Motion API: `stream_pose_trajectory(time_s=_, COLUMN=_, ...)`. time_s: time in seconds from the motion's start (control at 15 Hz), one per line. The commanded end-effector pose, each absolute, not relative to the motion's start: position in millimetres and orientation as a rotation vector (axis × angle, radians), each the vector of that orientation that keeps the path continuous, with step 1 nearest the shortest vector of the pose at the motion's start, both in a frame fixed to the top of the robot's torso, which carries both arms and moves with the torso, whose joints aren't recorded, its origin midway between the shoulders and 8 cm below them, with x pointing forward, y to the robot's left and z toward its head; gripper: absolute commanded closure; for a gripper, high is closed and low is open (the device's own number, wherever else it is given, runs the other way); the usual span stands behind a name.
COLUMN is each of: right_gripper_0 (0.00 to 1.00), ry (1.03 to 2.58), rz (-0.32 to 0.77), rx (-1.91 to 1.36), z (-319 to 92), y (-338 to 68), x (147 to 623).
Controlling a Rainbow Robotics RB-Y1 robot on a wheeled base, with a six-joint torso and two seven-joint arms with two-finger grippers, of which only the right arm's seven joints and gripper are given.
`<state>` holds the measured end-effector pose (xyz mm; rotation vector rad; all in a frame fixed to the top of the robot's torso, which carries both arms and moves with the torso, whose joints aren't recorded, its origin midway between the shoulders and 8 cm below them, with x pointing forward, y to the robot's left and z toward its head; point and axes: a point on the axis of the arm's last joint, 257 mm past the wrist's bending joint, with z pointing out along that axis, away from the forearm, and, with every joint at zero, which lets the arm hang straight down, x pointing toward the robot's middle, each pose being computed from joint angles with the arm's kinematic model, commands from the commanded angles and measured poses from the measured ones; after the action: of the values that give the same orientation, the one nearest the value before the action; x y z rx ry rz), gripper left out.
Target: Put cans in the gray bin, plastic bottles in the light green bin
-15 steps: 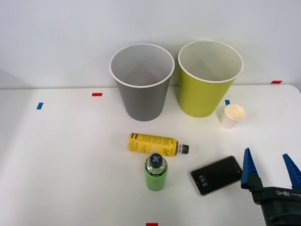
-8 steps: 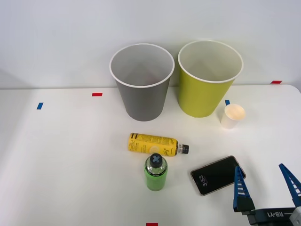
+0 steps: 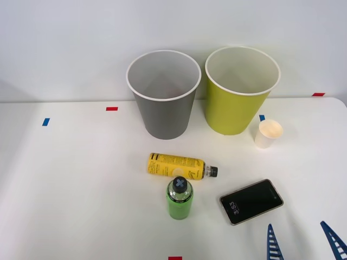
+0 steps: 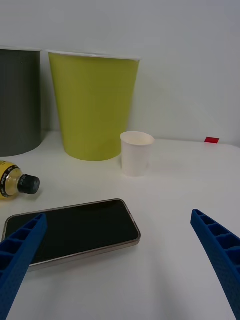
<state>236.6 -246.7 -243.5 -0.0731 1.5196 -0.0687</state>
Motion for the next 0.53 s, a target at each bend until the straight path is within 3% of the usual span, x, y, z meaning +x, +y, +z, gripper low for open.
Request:
stream_pose_trajectory(time_s=0.07, right_gripper_0=0.0, ry=1.543, rz=-0.064, rx=-0.099, z=-259, y=-232, x=224)
stream_pose_trajectory(time_s=0.53, right_gripper_0=0.0, ry=1.582, rz=-0.052, rx=-0.144, z=-279, y=-212, x=215)
